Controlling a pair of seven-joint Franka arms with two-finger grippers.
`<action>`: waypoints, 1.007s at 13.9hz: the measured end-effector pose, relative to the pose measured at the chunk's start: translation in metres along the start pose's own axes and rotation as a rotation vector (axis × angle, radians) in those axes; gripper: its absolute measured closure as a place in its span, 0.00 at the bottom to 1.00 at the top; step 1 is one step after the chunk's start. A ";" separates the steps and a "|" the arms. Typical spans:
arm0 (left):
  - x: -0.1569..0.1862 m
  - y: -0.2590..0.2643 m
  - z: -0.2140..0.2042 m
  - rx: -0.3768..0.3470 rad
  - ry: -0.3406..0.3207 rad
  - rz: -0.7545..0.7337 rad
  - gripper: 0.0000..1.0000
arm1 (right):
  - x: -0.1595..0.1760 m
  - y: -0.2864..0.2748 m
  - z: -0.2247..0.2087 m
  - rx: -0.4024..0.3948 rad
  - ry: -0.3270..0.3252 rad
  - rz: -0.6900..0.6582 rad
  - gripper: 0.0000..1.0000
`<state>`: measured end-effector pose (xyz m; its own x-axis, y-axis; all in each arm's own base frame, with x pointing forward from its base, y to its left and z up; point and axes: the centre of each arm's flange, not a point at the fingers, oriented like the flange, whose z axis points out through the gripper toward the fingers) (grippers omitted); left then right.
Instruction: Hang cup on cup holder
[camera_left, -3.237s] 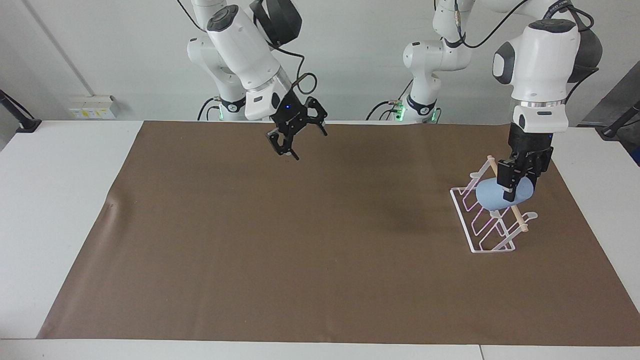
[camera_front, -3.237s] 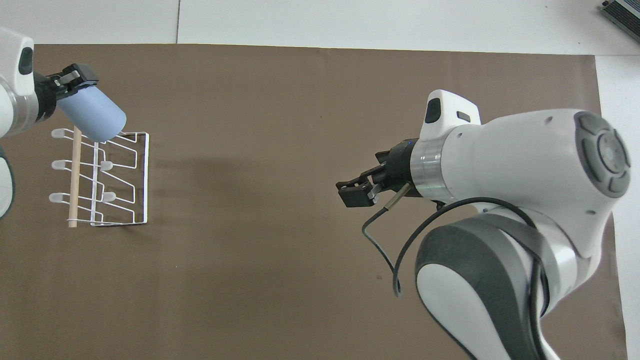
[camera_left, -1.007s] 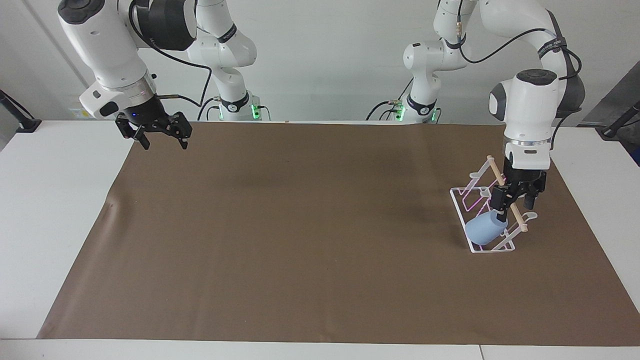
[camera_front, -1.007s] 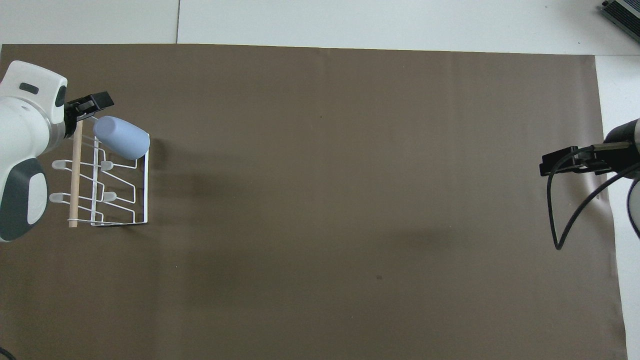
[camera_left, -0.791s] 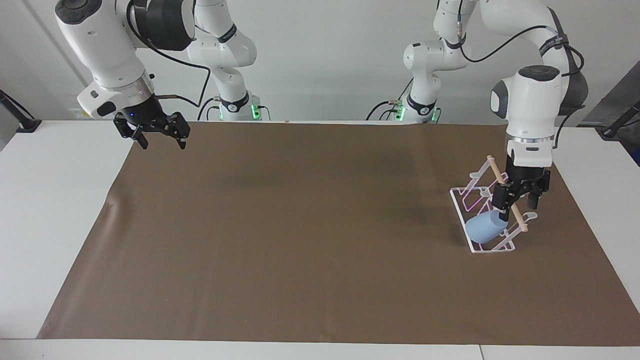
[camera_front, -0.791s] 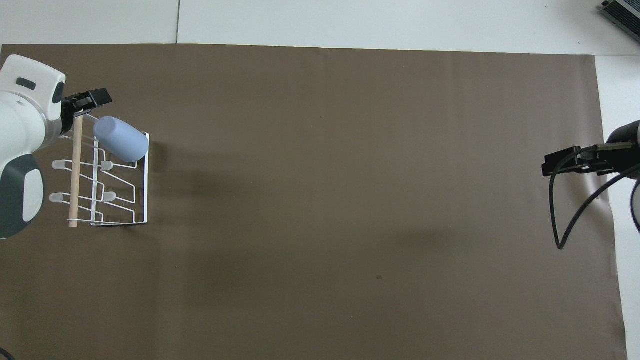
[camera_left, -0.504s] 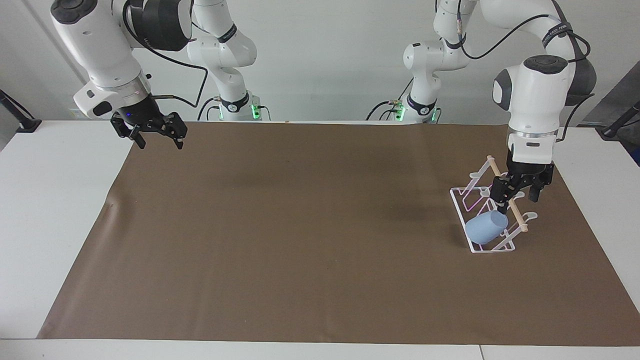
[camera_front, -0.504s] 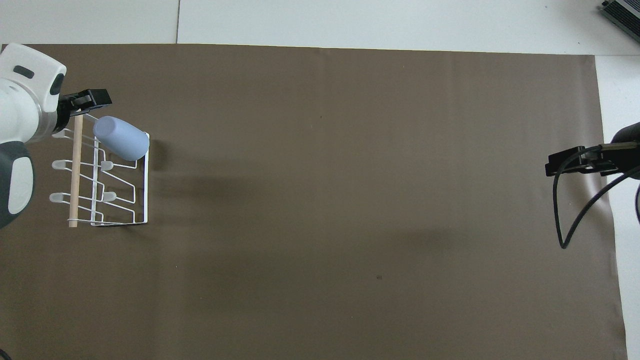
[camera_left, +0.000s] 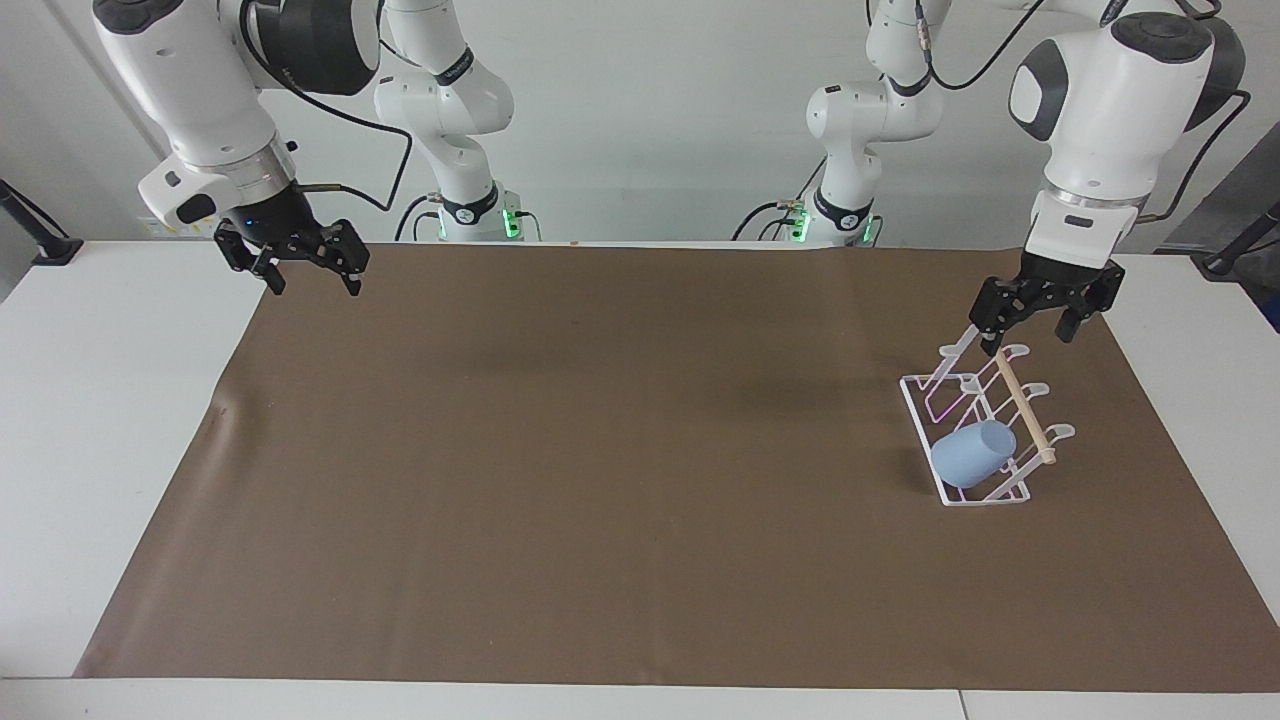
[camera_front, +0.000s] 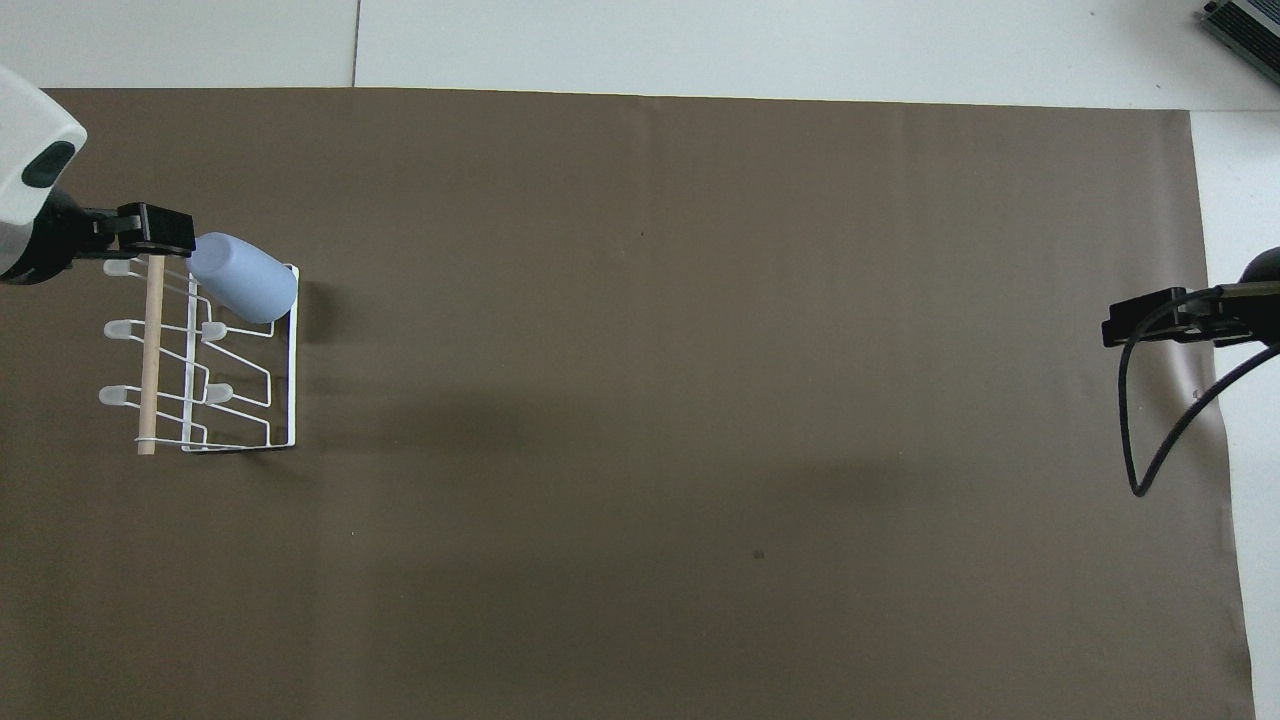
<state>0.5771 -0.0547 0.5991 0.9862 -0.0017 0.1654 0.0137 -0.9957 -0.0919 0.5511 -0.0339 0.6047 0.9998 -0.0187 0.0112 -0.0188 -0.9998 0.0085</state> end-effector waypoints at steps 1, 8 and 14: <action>-0.006 -0.001 -0.004 -0.006 -0.026 0.041 0.00 | -0.002 0.000 -0.006 0.000 0.002 0.000 0.00; -0.037 -0.006 -0.031 -0.071 -0.134 0.121 0.00 | -0.010 -0.004 -0.035 0.001 -0.010 -0.006 0.00; -0.044 -0.004 -0.038 -0.126 -0.155 0.085 0.00 | -0.010 -0.004 -0.034 0.001 -0.013 -0.007 0.00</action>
<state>0.5274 -0.0537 0.6296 0.9966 -0.0816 0.0080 -0.0818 -0.9963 0.0258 0.5406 -0.0295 0.6389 0.9999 -0.0121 -0.0015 -0.0121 -0.9999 0.0075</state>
